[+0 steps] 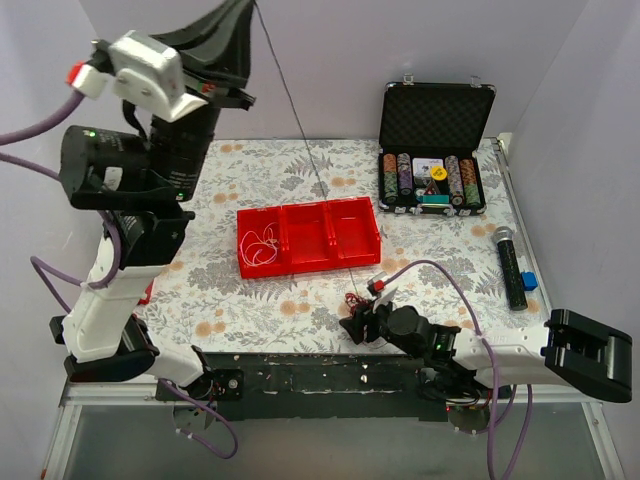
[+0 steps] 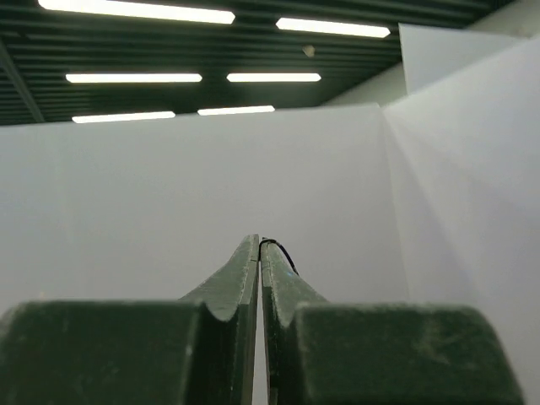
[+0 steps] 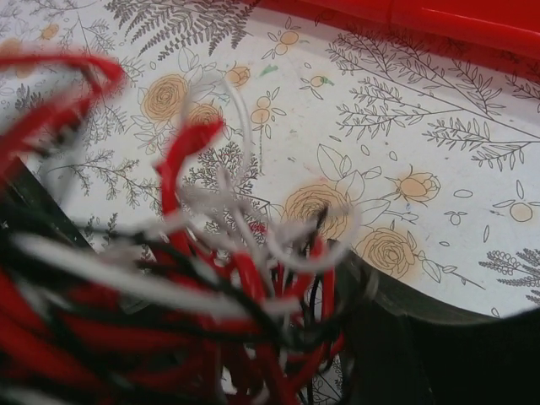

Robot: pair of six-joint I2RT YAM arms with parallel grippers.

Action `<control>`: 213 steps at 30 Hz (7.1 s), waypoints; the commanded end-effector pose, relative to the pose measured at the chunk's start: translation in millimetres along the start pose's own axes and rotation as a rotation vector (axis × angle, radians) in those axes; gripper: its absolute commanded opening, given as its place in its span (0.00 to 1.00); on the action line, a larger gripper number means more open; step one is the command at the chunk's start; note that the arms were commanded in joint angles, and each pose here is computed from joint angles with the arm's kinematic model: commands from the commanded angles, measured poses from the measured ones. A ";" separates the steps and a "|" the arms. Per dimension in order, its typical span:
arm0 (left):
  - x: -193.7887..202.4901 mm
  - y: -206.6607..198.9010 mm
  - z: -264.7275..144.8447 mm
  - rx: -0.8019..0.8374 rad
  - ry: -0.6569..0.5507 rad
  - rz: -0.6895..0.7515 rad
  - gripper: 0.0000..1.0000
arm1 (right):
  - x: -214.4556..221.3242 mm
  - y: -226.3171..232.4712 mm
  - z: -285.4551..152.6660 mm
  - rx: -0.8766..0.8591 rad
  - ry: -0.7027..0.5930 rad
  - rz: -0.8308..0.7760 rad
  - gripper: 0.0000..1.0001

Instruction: Untangle the cables

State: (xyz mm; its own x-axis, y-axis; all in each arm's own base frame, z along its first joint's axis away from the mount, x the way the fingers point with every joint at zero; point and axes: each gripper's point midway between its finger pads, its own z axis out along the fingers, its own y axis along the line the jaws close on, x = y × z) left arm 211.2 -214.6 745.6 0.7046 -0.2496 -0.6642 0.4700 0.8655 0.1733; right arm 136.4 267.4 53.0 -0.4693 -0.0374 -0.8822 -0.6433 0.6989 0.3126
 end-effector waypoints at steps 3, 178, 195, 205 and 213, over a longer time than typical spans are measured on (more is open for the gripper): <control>-111.5 88.5 -20.4 -0.339 -0.336 0.047 0.00 | 28.2 -15.8 -3.9 0.055 0.108 -0.041 0.65; 306.7 -235.0 -354.7 0.941 0.916 -0.506 0.66 | -233.4 117.5 -96.9 -0.375 -0.368 -0.354 0.01; 298.9 -225.7 -335.3 0.790 0.884 -0.577 0.00 | -236.6 116.1 -96.0 -0.364 -0.398 -0.315 0.01; 293.1 -209.0 -309.6 0.685 0.841 -0.532 0.00 | -222.5 77.4 -105.4 -0.221 -0.377 -0.235 0.78; 285.3 -204.4 -293.2 0.659 0.809 -0.523 0.00 | -187.2 70.3 -93.0 -0.229 -0.307 -0.201 0.82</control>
State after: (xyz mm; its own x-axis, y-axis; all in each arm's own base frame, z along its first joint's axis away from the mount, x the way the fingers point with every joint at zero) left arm 153.1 -336.6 268.7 -0.1415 0.1209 -0.9825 0.9601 0.2587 -0.1065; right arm 119.4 251.4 286.7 -0.1046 0.0966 -0.9898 -0.8520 0.5046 0.1393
